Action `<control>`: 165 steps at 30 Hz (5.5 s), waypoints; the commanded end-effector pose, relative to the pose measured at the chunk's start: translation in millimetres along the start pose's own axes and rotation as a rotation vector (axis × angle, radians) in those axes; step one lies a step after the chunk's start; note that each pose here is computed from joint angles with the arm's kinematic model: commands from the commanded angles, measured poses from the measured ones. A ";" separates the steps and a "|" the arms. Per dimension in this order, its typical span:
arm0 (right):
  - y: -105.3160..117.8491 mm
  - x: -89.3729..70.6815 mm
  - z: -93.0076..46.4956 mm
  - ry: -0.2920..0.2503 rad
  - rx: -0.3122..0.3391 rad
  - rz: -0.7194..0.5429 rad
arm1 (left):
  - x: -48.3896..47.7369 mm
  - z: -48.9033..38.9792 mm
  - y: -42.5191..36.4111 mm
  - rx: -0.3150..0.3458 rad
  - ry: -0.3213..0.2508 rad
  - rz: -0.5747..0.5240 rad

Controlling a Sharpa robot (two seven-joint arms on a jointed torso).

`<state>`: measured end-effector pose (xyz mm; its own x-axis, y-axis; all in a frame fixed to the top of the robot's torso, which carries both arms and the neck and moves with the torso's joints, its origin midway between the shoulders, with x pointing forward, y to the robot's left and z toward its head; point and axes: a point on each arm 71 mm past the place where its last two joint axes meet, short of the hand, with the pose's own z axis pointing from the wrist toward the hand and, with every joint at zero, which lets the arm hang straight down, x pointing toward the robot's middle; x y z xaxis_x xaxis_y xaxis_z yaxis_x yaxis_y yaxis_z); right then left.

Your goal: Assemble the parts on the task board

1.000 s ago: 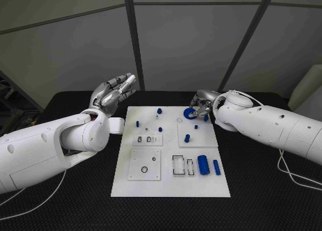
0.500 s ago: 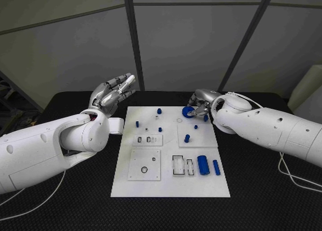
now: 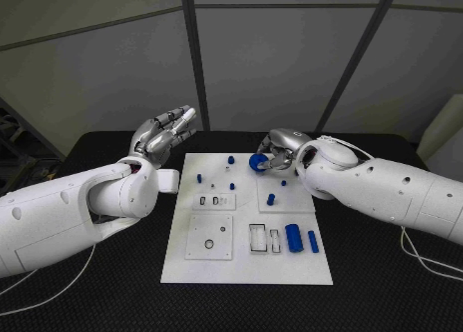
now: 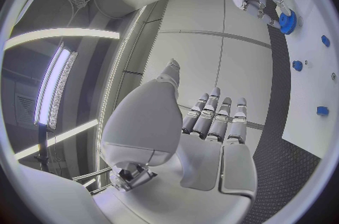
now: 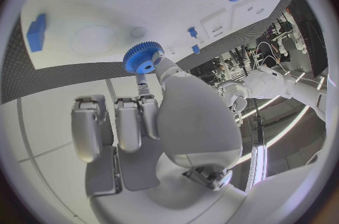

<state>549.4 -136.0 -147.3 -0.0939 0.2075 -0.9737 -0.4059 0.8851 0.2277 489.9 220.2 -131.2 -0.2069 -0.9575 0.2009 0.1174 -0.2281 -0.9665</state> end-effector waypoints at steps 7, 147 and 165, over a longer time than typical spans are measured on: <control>39.9 0.6 10.6 -0.067 -0.046 -0.060 | 2.8 0.6 -1.0 0.007 0.019 -0.002; -130.8 -10.5 -65.3 -0.066 0.049 0.403 | -6.4 5.1 13.0 -0.020 0.104 0.020; -126.0 17.2 -52.7 -0.022 0.075 0.330 | -4.6 4.8 16.2 -0.027 0.116 0.014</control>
<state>550.3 -266.2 -194.0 -0.1983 0.5182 -0.8320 -0.2807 0.7832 0.5548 497.8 221.9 -148.6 -0.2959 -0.9396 0.1718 0.0881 -0.2059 -0.9746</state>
